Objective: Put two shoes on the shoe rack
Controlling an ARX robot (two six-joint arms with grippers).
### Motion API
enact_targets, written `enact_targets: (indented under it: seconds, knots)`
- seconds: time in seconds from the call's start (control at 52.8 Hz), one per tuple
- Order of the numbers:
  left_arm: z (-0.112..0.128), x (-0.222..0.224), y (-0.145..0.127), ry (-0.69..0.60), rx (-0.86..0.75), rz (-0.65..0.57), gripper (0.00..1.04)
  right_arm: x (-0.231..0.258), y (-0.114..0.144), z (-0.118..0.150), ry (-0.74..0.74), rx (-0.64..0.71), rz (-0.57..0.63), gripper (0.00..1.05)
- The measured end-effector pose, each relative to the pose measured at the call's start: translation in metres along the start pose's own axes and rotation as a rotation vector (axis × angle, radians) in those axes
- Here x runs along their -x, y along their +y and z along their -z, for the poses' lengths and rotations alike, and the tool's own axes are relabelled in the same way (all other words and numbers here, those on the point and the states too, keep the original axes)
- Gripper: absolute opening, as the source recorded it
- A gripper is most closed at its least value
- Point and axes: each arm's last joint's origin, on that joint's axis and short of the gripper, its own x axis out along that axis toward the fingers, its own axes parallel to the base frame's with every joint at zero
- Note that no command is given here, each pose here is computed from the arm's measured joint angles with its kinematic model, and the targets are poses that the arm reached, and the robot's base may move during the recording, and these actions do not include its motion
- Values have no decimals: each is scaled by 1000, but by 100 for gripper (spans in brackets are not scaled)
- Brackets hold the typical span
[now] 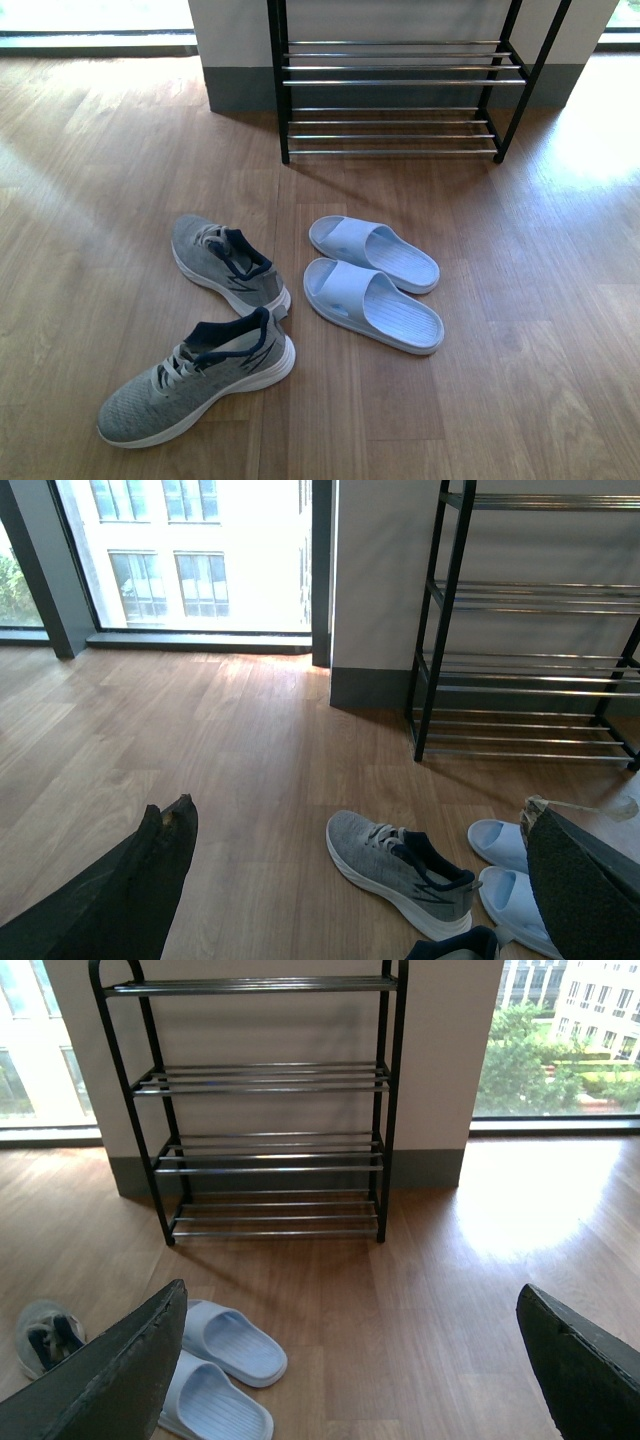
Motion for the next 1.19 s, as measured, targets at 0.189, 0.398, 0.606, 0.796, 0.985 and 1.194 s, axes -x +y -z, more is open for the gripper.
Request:
enact_targets:
  seconds: [0.189,0.398,0.606,0.796,0.985,1.194]
  knots:
    - [0,0,0,0,0,2,95,0,0,0,0,0,0,96]
    - [0,0,0,0,0,2,95,0,0,0,0,0,0,96]
    - [0,0,0,0,0,2,95,0,0,0,0,0,0,96]
    - [0,0,0,0,0,2,95,0,0,0,0,0,0,96]
    - [0,0,0,0,0,2,95,0,0,0,0,0,0,96]
    - [0,0,0,0,0,2,95,0,0,0,0,0,0,96]
